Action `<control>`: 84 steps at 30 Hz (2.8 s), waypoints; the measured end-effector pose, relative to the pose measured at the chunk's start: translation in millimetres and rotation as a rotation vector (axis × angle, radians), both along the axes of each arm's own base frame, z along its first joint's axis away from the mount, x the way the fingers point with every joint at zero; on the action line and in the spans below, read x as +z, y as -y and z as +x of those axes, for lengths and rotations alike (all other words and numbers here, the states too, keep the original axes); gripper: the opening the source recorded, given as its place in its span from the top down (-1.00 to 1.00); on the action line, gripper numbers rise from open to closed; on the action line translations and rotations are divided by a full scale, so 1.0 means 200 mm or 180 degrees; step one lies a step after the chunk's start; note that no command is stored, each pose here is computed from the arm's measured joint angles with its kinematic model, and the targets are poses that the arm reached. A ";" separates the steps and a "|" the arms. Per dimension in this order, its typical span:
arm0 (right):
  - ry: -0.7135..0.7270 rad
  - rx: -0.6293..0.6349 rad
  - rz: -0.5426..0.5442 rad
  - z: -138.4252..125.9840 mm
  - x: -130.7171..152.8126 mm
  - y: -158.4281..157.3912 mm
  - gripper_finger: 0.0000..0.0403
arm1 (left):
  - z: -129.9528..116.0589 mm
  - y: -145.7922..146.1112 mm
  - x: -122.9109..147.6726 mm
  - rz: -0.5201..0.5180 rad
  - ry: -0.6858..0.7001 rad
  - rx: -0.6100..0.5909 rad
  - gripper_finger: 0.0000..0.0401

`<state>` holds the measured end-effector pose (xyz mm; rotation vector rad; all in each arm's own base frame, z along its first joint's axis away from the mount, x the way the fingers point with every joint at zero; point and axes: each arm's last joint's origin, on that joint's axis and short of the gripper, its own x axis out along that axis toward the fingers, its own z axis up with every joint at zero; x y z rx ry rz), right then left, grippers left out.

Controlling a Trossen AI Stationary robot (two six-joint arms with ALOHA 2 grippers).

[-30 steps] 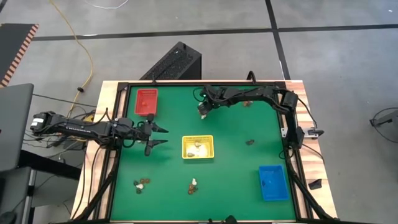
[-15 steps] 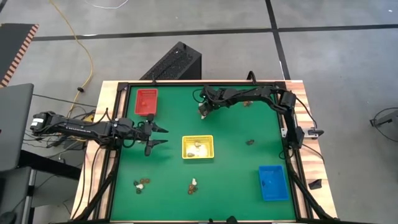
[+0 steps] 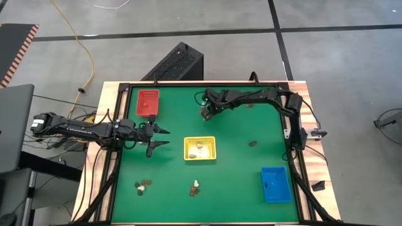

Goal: Sort Halloween decoration
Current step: Put the black skull toy into the blue bin, then put the orange pumpkin toy into the red bin

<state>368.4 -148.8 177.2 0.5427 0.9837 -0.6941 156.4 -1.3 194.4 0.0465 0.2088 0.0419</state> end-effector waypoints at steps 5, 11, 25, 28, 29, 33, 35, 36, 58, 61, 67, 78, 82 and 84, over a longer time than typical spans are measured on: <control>-0.0144 0.0289 0.0169 -0.08 0.22 -0.26 0.48 | 0.00 0.00 0.00 0.0090 -0.0002 -0.0017 0.06; -0.0109 0.0425 0.0478 -0.29 0.52 -0.78 0.47 | 0.00 0.00 0.00 0.0264 0.0017 -0.0052 0.06; -0.0805 0.0002 0.1057 -0.93 0.47 -1.87 0.47 | 0.01 0.00 0.09 0.0561 0.0595 -0.0062 0.06; -0.1013 -0.0121 0.1074 -1.01 0.42 -1.96 0.46 | 0.01 0.00 0.10 0.0567 0.0631 -0.0059 0.06; -0.1054 -0.0160 0.1061 -1.03 0.41 -1.98 0.46 | 0.01 0.00 0.10 0.0580 0.0636 -0.0060 0.06; -0.1226 -0.0303 0.0914 -1.08 0.39 -1.98 0.46 | 0.01 0.00 0.10 0.0583 0.0633 -0.0062 0.06; -0.1293 -0.0375 0.0790 -1.08 0.39 -1.95 0.46 | 0.01 0.00 0.10 0.0583 0.0628 -0.0062 0.06; -0.1316 -0.0411 0.0750 -1.08 0.39 -1.94 0.46 | 0.01 0.00 0.10 0.0583 0.0622 -0.0064 0.06; -0.1360 0.0068 0.0139 -1.02 0.40 -1.84 0.00 | 0.01 0.00 0.08 0.0239 0.0499 -0.0057 0.06; -0.0889 0.0536 -0.0367 -1.03 0.42 -1.83 0.02 | 0.01 0.00 0.06 0.0023 0.0416 -0.0006 0.06; -0.0217 0.1323 -0.1161 -1.07 0.51 -1.76 0.09 | 0.01 -0.01 0.08 -0.0245 0.0534 0.0244 0.06; 0.0534 0.1296 -0.0652 -1.30 0.31 -1.24 0.22 | 0.01 -0.02 0.12 -0.0173 0.0822 0.0345 0.06; 0.0983 0.1092 -0.0423 -1.30 0.31 -1.12 0.23 | 0.02 -0.02 0.11 -0.0167 0.0763 0.0383 0.06; 0.0989 0.0996 -0.0373 -1.29 0.31 -1.08 0.23 | 0.04 -0.03 0.09 -0.0177 0.0701 0.0413 0.06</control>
